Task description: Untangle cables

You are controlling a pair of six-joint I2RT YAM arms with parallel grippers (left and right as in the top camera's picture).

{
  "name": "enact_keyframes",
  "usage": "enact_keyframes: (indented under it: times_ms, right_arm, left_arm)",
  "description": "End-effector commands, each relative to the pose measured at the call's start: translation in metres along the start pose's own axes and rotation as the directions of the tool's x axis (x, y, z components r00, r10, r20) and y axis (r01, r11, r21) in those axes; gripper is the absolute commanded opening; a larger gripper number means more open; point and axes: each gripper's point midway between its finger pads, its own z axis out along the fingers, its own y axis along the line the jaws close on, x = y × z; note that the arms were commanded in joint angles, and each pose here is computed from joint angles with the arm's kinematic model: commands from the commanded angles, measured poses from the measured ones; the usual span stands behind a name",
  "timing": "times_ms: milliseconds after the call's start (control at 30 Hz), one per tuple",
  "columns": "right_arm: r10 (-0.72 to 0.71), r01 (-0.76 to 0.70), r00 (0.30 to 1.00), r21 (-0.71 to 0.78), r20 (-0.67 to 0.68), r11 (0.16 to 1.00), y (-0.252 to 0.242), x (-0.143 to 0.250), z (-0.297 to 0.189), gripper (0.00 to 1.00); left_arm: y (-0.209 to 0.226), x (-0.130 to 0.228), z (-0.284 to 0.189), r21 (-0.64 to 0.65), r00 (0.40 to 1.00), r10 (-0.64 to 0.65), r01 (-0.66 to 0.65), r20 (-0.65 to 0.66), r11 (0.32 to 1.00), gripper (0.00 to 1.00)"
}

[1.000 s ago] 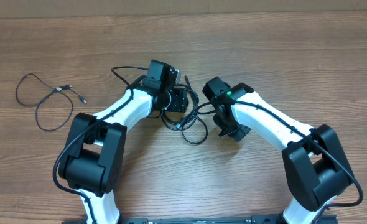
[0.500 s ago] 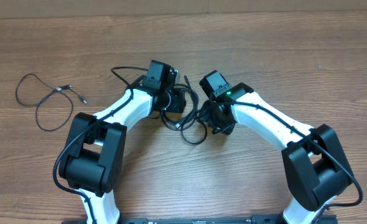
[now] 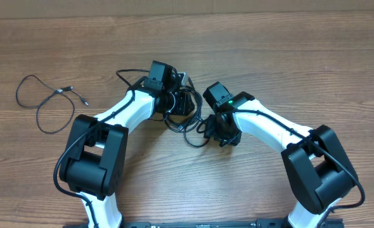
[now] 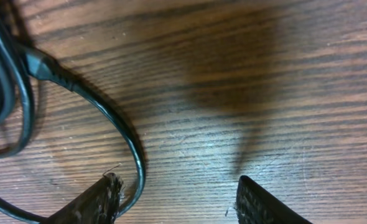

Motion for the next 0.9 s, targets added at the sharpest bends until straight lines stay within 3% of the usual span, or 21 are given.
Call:
enact_keyframes:
  times_ms: [0,533,567,600,700,867]
  right_arm:
    - [-0.076,0.076,0.997,0.01,0.014,0.997,0.0,-0.002,0.003,0.58]
    - [-0.227,0.22,0.968,0.072,0.11,0.973,-0.013,-0.015,0.019,0.62]
    - [-0.223,0.212,0.967,0.1,0.123,0.972,-0.019,-0.016,0.022,0.57]
    - [-0.204,0.188,0.97,0.124,0.134,0.974,-0.024,-0.018,0.022,0.53]
    - [0.014,-0.087,0.969,0.289,0.245,0.953,-0.072,-0.026,0.017,0.53]
    - [0.134,-0.217,0.958,0.337,0.254,0.916,-0.101,-0.027,0.012,0.56]
  left_arm:
    - [-0.006,-0.001,0.003,0.033,1.0,0.031,-0.031,-0.001,0.999,0.47]
    - [0.007,-0.005,0.003,-0.041,1.0,0.022,-0.021,0.017,0.999,0.52]
    - [0.007,-0.005,0.003,-0.041,1.0,0.015,-0.014,0.017,0.999,0.51]
    - [0.007,-0.005,0.003,-0.041,1.0,0.015,-0.014,0.016,0.999,0.52]
    - [0.008,-0.004,0.003,-0.046,1.0,0.014,-0.014,0.016,0.999,0.51]
    - [0.02,-0.005,0.002,-0.116,1.0,-0.005,0.008,0.024,0.993,0.51]
